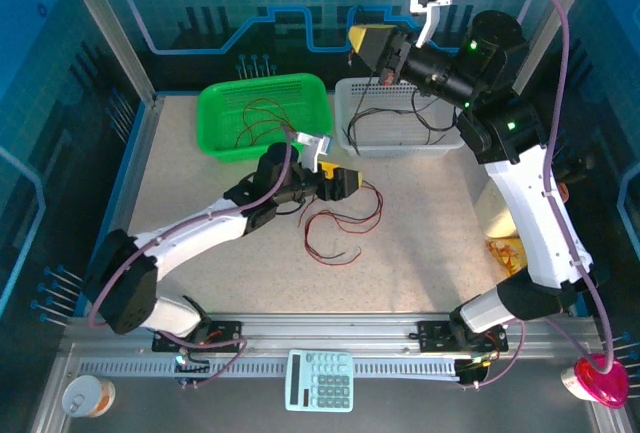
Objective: Untangle the cables
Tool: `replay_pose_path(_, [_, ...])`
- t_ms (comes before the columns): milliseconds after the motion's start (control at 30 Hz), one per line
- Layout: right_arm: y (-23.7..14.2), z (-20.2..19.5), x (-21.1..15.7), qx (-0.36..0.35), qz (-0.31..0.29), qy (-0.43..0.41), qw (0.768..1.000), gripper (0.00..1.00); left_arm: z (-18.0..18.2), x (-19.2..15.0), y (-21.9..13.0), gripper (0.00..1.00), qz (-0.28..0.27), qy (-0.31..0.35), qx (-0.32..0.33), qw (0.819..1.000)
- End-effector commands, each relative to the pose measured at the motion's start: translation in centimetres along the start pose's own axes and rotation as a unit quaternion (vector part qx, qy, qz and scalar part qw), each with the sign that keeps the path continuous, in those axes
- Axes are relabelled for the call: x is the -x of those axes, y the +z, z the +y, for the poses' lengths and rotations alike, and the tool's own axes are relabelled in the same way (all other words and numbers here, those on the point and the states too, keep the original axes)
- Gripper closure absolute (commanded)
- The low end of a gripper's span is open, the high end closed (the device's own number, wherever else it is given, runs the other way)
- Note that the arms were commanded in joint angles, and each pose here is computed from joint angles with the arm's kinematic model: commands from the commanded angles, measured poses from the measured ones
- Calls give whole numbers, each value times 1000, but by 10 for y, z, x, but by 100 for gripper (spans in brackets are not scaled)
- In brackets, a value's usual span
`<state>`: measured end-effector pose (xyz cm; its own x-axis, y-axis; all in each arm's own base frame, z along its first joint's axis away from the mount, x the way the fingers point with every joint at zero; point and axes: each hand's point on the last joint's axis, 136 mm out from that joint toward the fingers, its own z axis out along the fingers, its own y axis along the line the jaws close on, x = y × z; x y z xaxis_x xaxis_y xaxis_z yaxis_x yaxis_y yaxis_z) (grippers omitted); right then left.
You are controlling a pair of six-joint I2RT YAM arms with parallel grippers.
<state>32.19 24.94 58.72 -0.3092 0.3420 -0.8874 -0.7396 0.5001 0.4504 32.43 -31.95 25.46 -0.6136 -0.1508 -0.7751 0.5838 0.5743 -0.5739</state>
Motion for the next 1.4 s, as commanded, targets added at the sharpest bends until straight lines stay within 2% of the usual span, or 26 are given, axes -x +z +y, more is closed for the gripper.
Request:
replay_pose_path(0, [-1,-35,23,-66,-37,-33,997,100,1,7,-20,11,-18,27,25,999])
replay_pose_path(233, [11,-100,42,-137,-51,-36,989,100,8,14,-43,4,-41,25,48,998])
replay_pose_path(433, [32,-165,26,-202,-34,-44,978,100,7,21,-52,1,-55,25,51,997])
replay_pose_path(633, [61,-251,-34,-255,10,-10,967,100,6,25,-55,1,-58,23,53,997])
replay_pose_path(767, [84,-305,-93,-241,51,74,966,100,7,26,-58,1,-61,21,57,996])
replay_pose_path(867, [97,-341,-141,-237,90,141,957,100,8,25,-58,1,-61,19,59,996])
replay_pose_path(1033, [81,-401,-213,-311,155,194,917,100,8,26,-59,1,-61,11,57,996])
replay_pose_path(1167, [36,-448,-255,-411,200,222,861,100,6,27,-61,1,-62,9,56,996])
replay_pose_path(1233, [16,-461,-269,-435,216,247,839,100,5,27,-63,1,-63,9,56,996])
replay_pose_path(1300, [7,-468,-276,-436,226,263,830,91,6,27,-63,1,-62,10,59,996])
replay_pose_path(1333, [5,-468,-277,-437,230,264,828,82,7,26,-63,1,-60,9,62,996])
replay_pose_path(1367, [4,-466,-274,-434,230,261,831,68,8,26,-63,1,-60,9,66,996])
